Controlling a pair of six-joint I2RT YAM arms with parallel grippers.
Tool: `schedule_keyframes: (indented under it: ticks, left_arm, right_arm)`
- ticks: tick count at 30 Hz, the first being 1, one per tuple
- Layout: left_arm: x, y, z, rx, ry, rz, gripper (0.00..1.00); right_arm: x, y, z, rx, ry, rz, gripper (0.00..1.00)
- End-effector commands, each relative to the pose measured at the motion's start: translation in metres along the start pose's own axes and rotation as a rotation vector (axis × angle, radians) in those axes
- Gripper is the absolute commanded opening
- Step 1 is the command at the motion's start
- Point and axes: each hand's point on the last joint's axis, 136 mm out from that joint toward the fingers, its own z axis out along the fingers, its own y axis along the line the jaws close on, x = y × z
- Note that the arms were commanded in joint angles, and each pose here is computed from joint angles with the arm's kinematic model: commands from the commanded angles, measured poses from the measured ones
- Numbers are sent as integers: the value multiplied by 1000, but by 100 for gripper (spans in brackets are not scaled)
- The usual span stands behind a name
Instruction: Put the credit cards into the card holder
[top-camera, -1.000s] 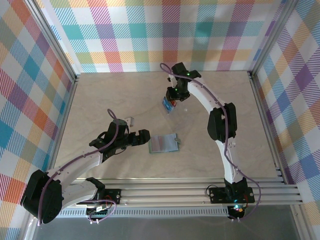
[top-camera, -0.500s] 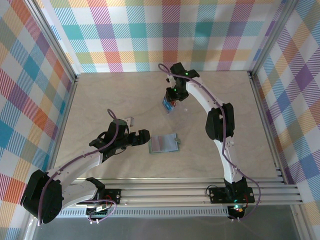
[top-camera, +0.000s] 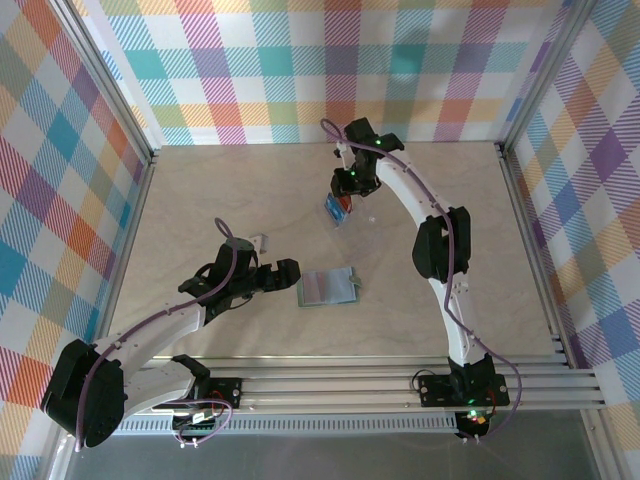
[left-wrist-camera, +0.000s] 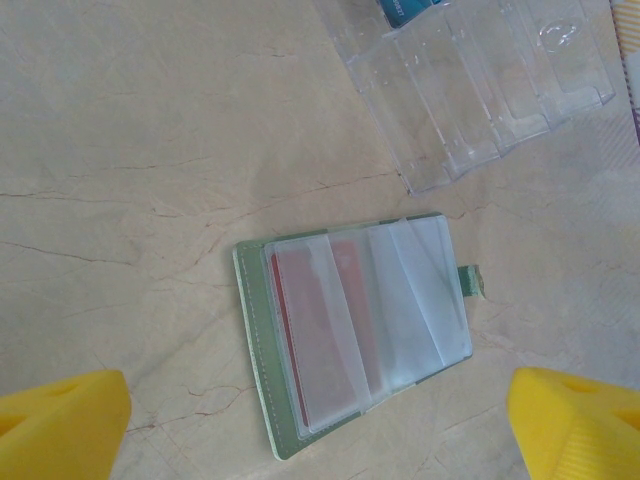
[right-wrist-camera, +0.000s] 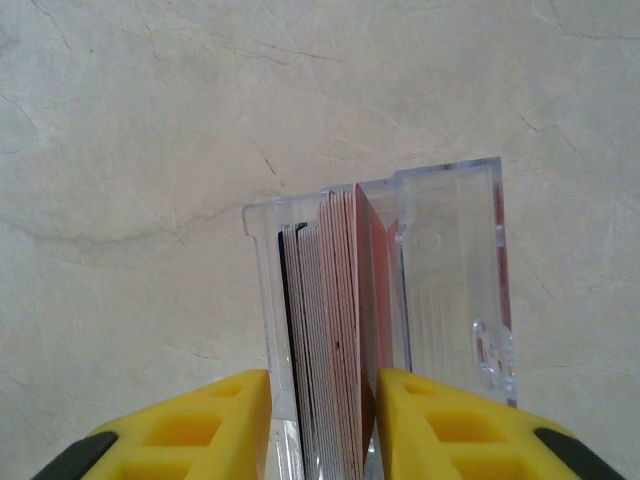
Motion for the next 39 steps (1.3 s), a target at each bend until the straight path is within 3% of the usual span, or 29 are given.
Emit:
schedule_keyframes:
  ticks: [1, 39]
  left_arm:
    - [0, 7, -3, -20, -8, -16, 96]
    - [1, 9, 1, -26, 7, -16, 96]
  right_arm:
    - [4, 1, 4, -4, 26, -14, 30]
    - [-15, -12, -34, 127, -62, 12, 0]
